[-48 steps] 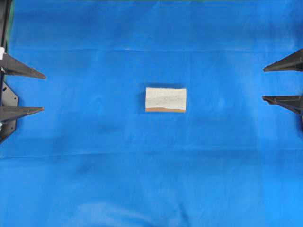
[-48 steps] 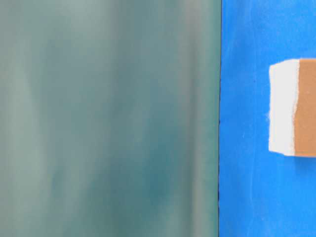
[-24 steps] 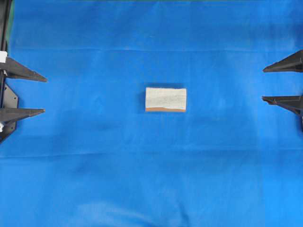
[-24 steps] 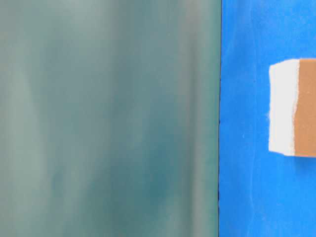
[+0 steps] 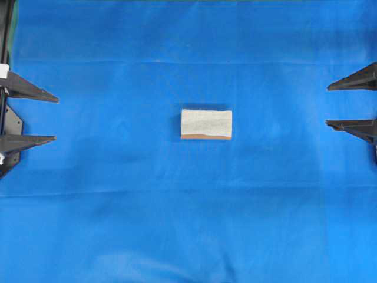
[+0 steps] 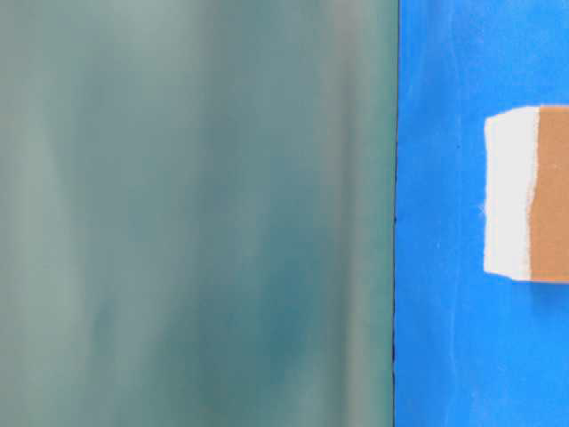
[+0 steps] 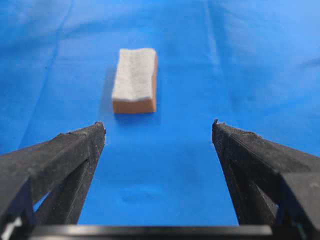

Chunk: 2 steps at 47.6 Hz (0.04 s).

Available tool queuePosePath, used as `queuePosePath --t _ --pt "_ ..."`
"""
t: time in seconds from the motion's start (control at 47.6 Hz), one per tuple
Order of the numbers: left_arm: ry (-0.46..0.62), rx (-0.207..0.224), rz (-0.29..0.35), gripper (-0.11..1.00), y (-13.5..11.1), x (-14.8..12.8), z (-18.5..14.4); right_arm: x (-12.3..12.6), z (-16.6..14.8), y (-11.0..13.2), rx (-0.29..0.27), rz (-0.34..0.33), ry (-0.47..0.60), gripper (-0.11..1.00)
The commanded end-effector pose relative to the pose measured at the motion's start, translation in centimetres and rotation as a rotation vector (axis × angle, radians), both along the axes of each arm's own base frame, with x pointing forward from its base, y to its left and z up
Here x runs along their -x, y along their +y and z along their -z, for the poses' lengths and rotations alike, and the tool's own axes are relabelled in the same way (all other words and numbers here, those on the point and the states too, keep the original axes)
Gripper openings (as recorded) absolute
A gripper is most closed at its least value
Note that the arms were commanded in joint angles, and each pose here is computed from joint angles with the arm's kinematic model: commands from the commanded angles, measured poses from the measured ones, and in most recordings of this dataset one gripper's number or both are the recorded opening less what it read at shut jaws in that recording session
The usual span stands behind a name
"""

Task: Hand over the sponge with the left arm and wipe it with the right arm.

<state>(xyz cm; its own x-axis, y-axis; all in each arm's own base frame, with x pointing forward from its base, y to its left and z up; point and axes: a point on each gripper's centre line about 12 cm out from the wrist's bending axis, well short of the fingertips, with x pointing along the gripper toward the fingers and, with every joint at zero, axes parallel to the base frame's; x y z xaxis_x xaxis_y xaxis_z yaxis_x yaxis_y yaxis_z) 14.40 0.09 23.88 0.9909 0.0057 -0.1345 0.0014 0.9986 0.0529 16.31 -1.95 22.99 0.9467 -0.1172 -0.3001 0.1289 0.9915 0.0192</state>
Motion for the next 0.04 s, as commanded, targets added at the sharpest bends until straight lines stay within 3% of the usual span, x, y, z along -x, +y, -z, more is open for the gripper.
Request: queuePosePath --t 0.0,0.021 --pt "-0.014 0.003 0.001 0.86 -0.02 -0.11 -0.47 -0.21 -0.39 -0.01 -0.003 0.0 -0.011 0.74" --pt "-0.015 0.001 0.001 0.86 -0.02 -0.11 -0.53 -0.22 -0.41 -0.01 -0.003 0.0 -0.013 0.74"
